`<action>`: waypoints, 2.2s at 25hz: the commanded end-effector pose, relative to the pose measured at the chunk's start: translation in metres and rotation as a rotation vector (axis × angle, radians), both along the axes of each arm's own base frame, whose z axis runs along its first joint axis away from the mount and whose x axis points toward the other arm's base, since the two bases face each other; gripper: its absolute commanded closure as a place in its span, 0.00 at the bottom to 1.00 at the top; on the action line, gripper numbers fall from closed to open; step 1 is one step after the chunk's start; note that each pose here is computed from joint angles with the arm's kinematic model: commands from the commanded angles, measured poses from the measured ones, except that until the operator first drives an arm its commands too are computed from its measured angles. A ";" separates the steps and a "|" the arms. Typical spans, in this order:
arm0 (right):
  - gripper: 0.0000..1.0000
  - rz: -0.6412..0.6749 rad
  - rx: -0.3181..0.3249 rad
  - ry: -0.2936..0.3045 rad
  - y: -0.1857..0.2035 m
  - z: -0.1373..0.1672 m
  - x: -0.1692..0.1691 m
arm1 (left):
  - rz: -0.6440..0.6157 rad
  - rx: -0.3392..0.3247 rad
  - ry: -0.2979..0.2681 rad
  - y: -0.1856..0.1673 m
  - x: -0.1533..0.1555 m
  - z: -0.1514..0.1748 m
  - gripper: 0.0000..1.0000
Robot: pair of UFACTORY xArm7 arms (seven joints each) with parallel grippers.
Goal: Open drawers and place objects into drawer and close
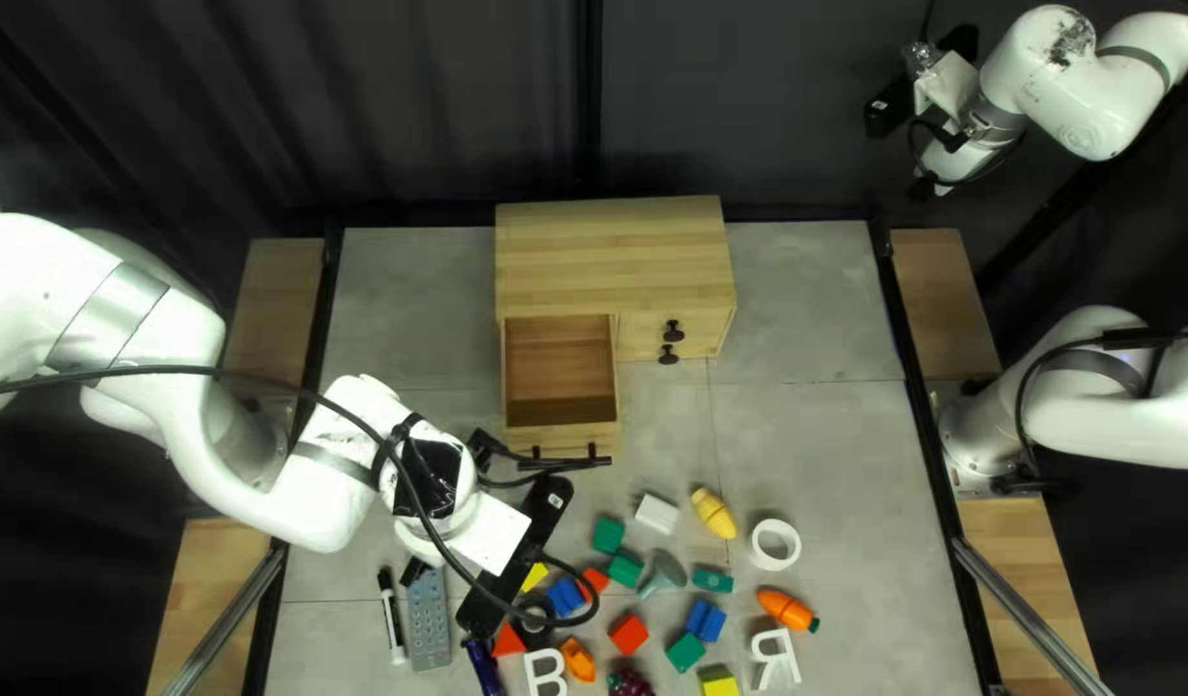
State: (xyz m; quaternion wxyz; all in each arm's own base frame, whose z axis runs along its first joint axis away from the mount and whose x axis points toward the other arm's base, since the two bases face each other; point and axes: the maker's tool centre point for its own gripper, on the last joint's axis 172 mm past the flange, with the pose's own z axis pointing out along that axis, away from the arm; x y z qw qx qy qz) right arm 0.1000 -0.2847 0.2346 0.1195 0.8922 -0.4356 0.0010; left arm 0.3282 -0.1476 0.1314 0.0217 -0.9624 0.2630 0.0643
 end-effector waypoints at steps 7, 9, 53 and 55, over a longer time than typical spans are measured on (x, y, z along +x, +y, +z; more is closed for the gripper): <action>0.00 0.000 0.000 0.000 0.000 0.000 0.000 | -0.321 0.204 -0.043 0.007 -0.017 -0.029 0.00; 0.00 0.000 0.000 0.000 0.000 0.000 0.000 | -0.384 0.219 -0.035 0.009 -0.018 -0.035 0.00; 0.00 0.000 0.000 0.000 0.000 0.000 0.000 | -0.815 0.255 0.104 0.095 -0.021 -0.112 0.00; 0.00 0.000 0.000 0.000 0.000 0.000 0.000 | -0.815 0.248 0.098 0.096 -0.021 -0.112 0.00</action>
